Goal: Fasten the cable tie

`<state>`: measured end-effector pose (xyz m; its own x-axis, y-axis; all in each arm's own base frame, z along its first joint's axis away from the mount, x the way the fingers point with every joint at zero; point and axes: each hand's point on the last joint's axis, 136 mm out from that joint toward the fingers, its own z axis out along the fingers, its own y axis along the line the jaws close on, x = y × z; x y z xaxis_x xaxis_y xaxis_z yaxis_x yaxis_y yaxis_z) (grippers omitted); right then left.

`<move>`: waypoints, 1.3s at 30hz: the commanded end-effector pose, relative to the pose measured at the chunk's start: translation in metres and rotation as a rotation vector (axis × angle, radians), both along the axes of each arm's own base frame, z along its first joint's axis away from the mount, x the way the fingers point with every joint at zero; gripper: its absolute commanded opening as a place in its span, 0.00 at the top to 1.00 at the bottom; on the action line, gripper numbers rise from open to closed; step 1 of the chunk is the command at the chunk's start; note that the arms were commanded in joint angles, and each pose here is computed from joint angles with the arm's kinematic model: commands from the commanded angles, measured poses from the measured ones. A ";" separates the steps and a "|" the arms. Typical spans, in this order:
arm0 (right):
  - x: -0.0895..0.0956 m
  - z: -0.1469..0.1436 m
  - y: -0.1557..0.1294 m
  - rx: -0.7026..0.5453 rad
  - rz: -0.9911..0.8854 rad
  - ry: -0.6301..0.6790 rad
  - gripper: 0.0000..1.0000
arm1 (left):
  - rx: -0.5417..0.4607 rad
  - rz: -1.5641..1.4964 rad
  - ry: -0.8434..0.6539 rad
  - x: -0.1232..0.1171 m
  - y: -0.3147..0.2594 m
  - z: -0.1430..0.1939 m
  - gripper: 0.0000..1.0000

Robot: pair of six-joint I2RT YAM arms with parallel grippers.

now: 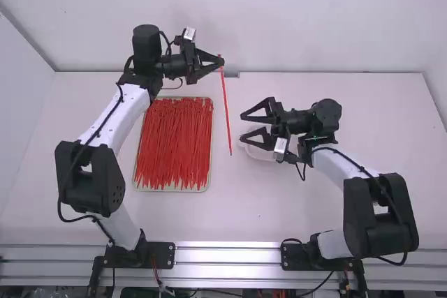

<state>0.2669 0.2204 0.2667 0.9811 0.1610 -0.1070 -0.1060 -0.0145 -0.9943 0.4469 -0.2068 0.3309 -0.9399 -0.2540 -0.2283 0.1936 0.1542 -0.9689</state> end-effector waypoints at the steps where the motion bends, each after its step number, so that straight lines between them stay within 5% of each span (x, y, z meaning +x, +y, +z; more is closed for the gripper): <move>1: -0.005 -0.004 0.004 0.005 0.026 -0.044 0.02 | -0.016 -0.065 0.015 -0.009 -0.011 0.005 0.98; 14: -0.021 -0.003 0.022 0.019 0.093 -0.099 0.04 | 0.002 -0.098 -0.015 -0.016 -0.023 0.001 0.98; 18: -0.025 -0.003 0.026 0.019 0.108 -0.092 0.18 | 0.003 -0.098 -0.015 -0.016 -0.023 0.001 0.98; 25: -0.029 -0.003 0.030 0.015 0.123 -0.075 0.60 | 0.003 -0.099 -0.016 -0.017 -0.023 0.001 0.98; 39: -0.027 -0.003 0.028 0.005 0.120 -0.036 0.76 | 0.008 -0.077 -0.016 -0.013 -0.021 0.000 0.98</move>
